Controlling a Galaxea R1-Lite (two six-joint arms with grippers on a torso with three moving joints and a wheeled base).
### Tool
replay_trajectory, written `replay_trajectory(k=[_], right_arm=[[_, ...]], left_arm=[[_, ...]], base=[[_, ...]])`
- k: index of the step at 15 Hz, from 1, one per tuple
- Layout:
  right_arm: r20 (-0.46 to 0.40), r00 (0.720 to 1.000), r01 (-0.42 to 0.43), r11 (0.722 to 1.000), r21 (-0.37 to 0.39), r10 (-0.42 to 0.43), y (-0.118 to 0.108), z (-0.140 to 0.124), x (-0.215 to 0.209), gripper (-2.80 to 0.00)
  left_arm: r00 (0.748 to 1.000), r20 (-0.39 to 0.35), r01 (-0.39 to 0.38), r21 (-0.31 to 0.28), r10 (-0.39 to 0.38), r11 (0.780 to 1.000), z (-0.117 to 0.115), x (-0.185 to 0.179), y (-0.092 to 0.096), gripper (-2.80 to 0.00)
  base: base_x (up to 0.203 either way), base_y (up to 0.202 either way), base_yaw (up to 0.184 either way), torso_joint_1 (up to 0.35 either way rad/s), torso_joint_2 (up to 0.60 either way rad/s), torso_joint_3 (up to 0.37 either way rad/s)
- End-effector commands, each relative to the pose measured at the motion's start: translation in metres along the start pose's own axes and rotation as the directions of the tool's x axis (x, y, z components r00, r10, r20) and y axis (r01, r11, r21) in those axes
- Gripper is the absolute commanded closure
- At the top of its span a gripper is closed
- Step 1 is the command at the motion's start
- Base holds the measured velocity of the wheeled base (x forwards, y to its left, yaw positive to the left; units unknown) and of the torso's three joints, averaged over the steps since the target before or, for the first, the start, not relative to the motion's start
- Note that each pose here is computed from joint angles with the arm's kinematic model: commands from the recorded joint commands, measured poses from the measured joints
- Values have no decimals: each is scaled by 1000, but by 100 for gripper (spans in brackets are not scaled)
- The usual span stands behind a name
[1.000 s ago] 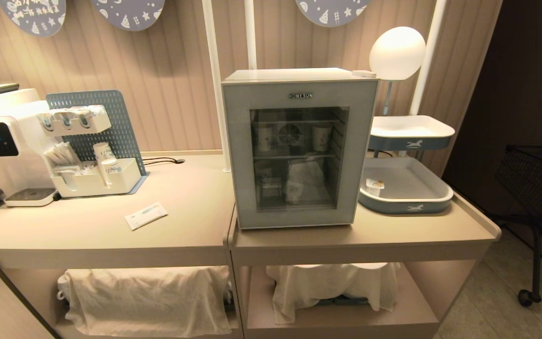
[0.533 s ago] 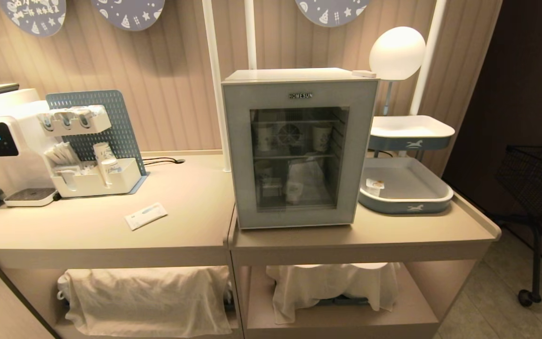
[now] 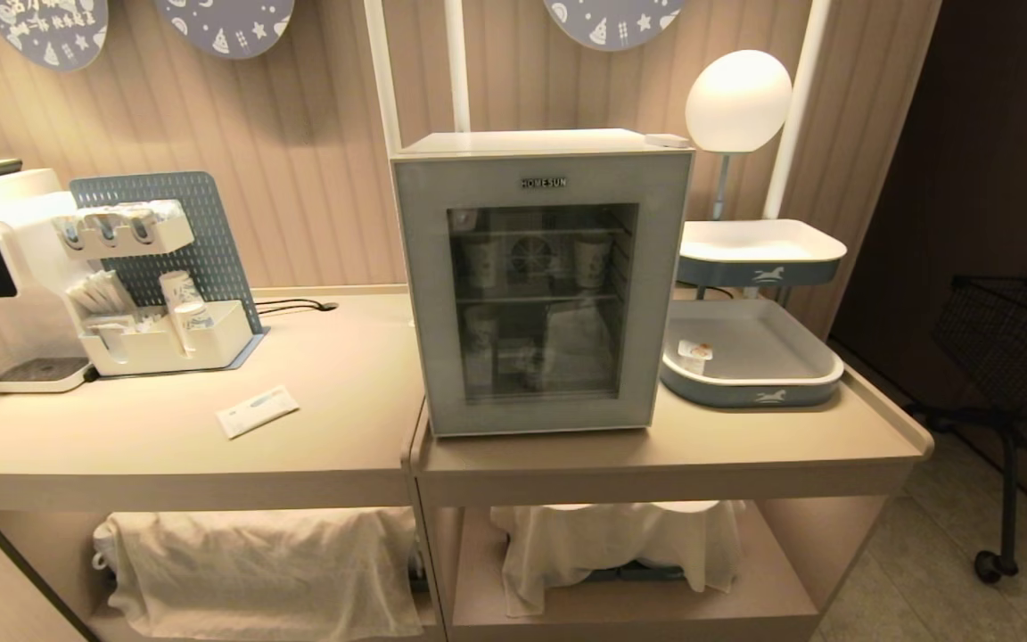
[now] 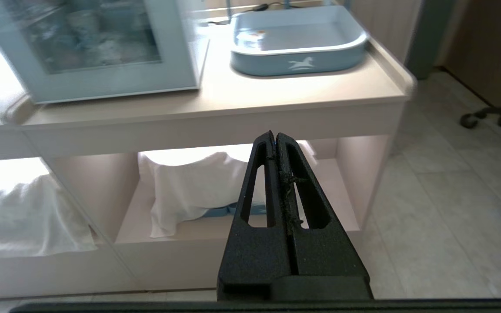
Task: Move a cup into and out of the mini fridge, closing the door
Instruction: Open the freezer door
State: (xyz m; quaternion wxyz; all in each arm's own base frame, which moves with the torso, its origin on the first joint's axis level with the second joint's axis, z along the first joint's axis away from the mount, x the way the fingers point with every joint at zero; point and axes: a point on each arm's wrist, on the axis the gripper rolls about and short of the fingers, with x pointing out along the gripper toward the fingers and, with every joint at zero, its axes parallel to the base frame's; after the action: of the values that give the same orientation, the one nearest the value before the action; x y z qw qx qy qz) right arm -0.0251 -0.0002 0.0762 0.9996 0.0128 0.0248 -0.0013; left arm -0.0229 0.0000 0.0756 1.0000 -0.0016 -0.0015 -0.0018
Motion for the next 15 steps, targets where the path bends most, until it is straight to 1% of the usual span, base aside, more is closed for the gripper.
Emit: replay_trajectory(k=[1,15], right_arm=[[-3,1000,0,1000,0,0,0,0,0,0],[-2,1000,0,1000,0,0,0,0,0,0]], left_arm=[[1000,-1,-1,-1,1,1000,0,0,0,0],[1000,-1,-1,0,1,1000,0,0,0,0]], base=[[0,-46,-22,2,3,2],[0,0,0,0,0,0]])
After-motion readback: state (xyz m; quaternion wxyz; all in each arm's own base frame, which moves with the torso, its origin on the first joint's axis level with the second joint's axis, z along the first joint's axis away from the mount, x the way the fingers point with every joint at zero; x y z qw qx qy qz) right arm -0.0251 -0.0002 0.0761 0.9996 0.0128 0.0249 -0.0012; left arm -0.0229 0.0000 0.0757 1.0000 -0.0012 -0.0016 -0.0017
